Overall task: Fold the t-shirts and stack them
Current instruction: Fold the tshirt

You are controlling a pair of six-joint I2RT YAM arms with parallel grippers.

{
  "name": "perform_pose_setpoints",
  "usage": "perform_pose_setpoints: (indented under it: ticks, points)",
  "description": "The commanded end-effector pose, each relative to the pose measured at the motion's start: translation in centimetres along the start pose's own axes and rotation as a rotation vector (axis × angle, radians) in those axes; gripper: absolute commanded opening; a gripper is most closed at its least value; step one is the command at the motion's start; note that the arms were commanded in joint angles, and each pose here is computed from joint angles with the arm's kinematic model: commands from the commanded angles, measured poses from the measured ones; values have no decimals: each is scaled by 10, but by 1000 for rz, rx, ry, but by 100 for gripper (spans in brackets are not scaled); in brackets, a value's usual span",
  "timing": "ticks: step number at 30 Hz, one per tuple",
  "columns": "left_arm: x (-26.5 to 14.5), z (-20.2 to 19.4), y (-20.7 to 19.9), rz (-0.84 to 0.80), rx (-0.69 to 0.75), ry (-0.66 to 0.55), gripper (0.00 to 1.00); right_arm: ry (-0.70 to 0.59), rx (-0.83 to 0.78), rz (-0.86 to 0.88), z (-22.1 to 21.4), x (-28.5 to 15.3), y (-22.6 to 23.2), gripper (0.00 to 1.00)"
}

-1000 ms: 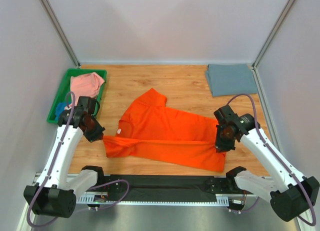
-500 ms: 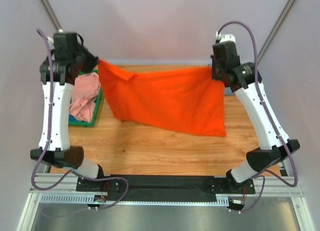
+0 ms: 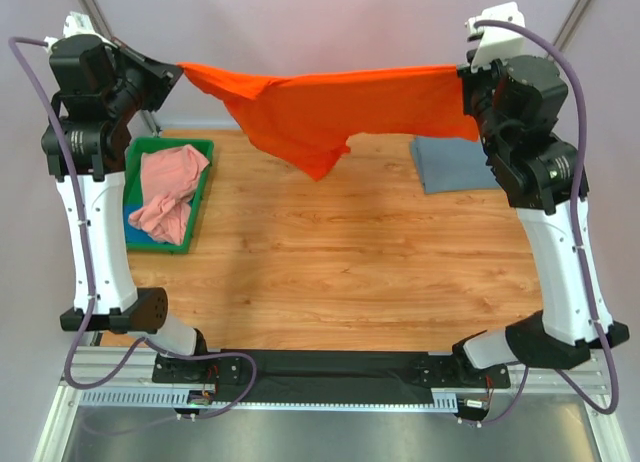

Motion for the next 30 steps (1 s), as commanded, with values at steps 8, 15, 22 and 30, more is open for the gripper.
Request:
perform_pose_setpoints:
  ticks: [8,15,22,30]
  points:
    - [-86,-45,93,286,93,38,0,594,-81,112,-171,-63,57,0]
    - [-147,-163,294,894,139,261,0,1030,99,308,-281,-140,136,0]
    - [-122,-184,329,1009,169,374,0,1280,126,378,-311,-145,176,0]
    - [-119,-196,345,1090,160,440,0,1351,146,352,-331,-163,178,0]
Point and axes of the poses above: each gripper's point midway between its finger pads, its own x axis out along the fingers, its own y axis along the line the jaws close on, z = x × y, the point moved 5 cm from there along -x, back along the fingers, and after that the axes turned 8 degrees about -x, right-handed, at the moved point
